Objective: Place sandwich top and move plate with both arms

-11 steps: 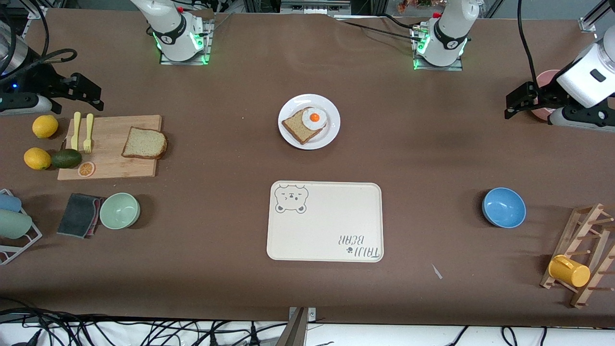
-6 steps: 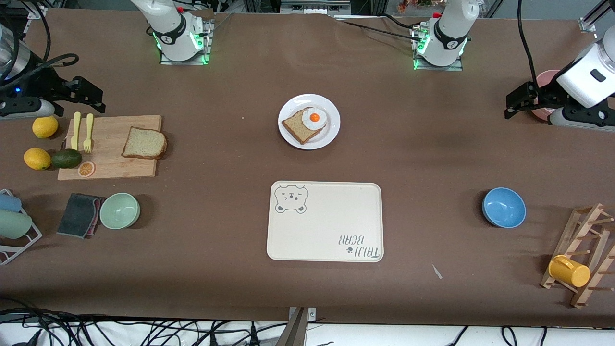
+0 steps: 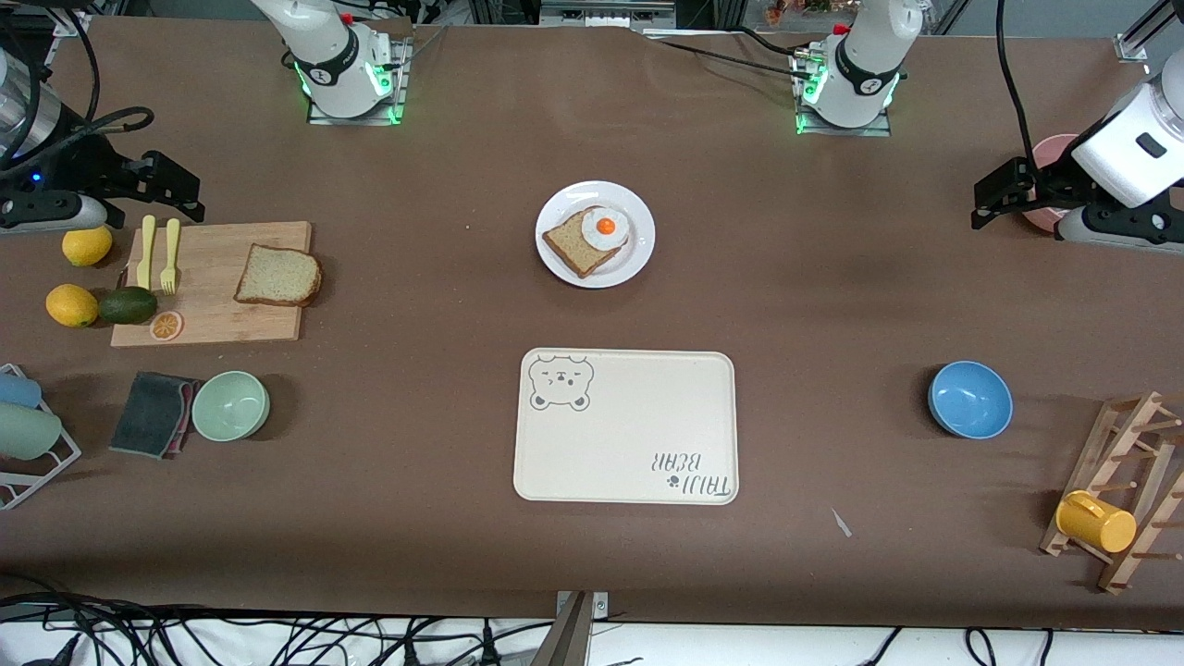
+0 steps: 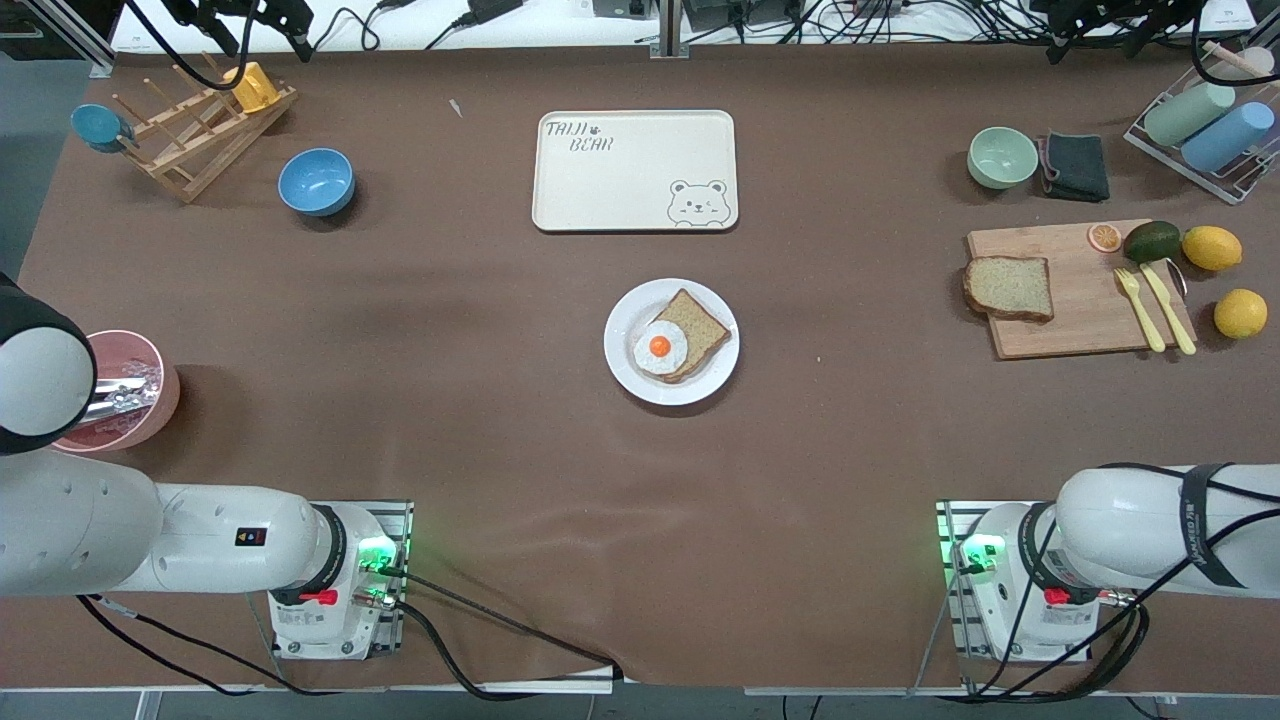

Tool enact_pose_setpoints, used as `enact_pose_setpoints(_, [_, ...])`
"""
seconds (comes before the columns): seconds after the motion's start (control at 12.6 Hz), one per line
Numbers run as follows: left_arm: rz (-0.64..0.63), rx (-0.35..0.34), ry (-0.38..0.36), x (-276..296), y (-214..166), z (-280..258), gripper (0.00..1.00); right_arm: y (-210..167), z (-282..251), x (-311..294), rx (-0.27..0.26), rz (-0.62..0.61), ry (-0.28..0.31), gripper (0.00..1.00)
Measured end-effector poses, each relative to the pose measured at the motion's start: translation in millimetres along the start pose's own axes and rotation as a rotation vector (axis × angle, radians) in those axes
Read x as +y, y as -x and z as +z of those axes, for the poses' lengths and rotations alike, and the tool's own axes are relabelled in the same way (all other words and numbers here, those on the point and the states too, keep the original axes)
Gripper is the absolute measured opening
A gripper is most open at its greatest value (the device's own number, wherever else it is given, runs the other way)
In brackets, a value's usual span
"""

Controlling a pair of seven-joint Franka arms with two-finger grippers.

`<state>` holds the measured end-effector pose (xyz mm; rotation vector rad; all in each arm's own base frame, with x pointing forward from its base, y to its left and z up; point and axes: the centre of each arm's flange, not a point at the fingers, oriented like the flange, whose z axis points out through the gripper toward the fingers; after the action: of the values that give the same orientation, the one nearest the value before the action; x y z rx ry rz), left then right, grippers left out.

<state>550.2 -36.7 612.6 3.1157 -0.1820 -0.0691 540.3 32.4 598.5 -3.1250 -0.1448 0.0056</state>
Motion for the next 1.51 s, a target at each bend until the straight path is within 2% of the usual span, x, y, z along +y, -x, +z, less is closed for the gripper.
enact_pose_setpoints(0.48, [0.000, 0.000, 0.000, 0.0, 0.0, 0.0, 1.00, 1.8, 7.0, -10.6, -0.046, -0.028, 0.030, 1.00])
enact_pose_setpoints(0.71, [0.000, 0.000, 0.000, 0.0, -0.1, 0.0, 1.00, 1.8, 46.6, -23.8, -0.122, -0.058, 0.034, 1.00])
enact_pose_setpoints(0.79, [0.000, 0.000, 0.000, 0.0, -0.1, 0.1, 1.00, 1.9, 68.2, -32.6, -0.139, -0.085, 0.061, 1.00])
enact_pose_setpoints(0.95, [0.000, 0.000, 0.000, -0.2, -0.2, 0.1, 1.00, 6.5, 115.5, -68.2, -0.160, -0.156, 0.171, 1.00])
enact_pose_setpoints(1.03, [0.000, 0.000, 0.000, -0.2, -0.3, 0.1, 1.00, 13.0, 138.2, -88.7, -0.165, -0.152, 0.213, 1.00])
enact_pose_setpoints(1.19, [0.000, 0.000, 0.000, -0.3, -0.3, 0.2, 1.00, 28.7, 184.9, -112.2, -0.150, -0.152, 0.285, 1.00])
enact_pose_setpoints(1.35, [-0.001, -0.001, 0.000, -0.4, -0.4, 0.3, 1.00, 47.3, 237.6, -109.2, -0.108, -0.120, 0.377, 1.00])
enact_pose_setpoints(1.51, [-0.001, -0.001, 0.000, -0.6, -0.5, 0.4, 1.00, 75.5, 287.7, -107.8, -0.091, -0.090, 0.455, 1.00])
